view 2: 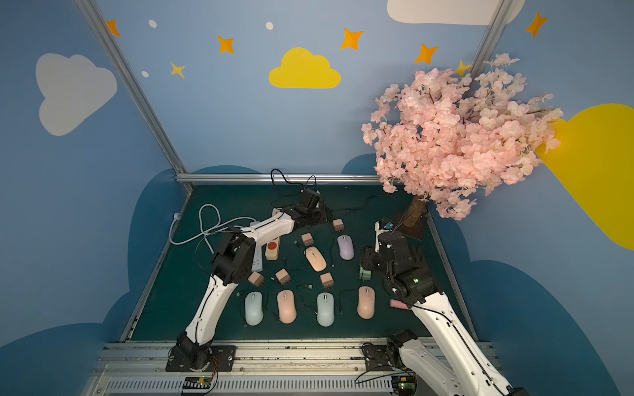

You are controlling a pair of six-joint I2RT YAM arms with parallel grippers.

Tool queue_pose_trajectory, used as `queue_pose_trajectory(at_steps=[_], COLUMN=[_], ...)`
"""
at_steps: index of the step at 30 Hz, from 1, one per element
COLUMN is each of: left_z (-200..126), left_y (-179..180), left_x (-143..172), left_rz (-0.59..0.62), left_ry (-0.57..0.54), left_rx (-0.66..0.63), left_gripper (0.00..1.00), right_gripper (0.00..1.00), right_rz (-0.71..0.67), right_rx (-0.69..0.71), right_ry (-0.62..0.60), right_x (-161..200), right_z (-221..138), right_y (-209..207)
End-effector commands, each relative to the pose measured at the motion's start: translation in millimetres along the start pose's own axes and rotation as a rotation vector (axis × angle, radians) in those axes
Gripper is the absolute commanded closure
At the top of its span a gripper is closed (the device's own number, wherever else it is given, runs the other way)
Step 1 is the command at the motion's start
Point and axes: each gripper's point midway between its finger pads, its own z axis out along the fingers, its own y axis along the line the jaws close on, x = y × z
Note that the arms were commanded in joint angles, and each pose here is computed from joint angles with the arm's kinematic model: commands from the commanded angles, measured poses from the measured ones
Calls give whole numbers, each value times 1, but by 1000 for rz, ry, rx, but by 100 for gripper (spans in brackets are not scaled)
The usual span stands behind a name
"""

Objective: Unplug the wireless mouse
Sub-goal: Place the power cord at the center of the board, then reset both arms

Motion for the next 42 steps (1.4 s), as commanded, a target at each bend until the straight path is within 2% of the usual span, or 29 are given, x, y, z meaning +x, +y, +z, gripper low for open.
queue_pose_trajectory(at_steps=[1,5,11,13,15,18,21,23,28,31,37,42], left_z=[-70,-135,-231,-264,-293,-323,-342,-355,-363,-358,-330,-306], left_y=[-21,-12,21,40,65,107,135,156,187,208,231,239], left_x=[-46,-56,-47,-41,-38,-28,-13,-3,23,34,45,47], left_rz=[86,165,281,305,283,248,335,346,459,445,426,450], left_ry=[-124,-207,-345,-421,-472,-511,-578,-615,-636,-607,-557,-550], left_rx=[-7,-69,-168,-217,-260,-311,-359,-416,-493,-537,-555,-513], left_gripper=[29,10,0,0,0,0,0,0,0,0,0,0], right_gripper=[35,29,22,8,3,1,2,1,2,1,1,1], right_rz=[-42,-81,-81,-88,-94,-157,-203,-195,-154,-150,-165,-156], right_rx=[-80,-138,-29,45,119,188,228,242,275,308,352,338], right_ry=[-55,-107,-173,-189,-199,-247,-298,-306,-224,-210,-185,-160], right_x=[-11,-20,-36,-40,-42,-46,-47,-49,-29,-20,1,10], right_z=[-10,-18,-15,-8,-1,9,21,26,52,66,95,118], right_y=[14,24,7,-6,-18,-31,-41,-49,-74,-87,-106,-117])
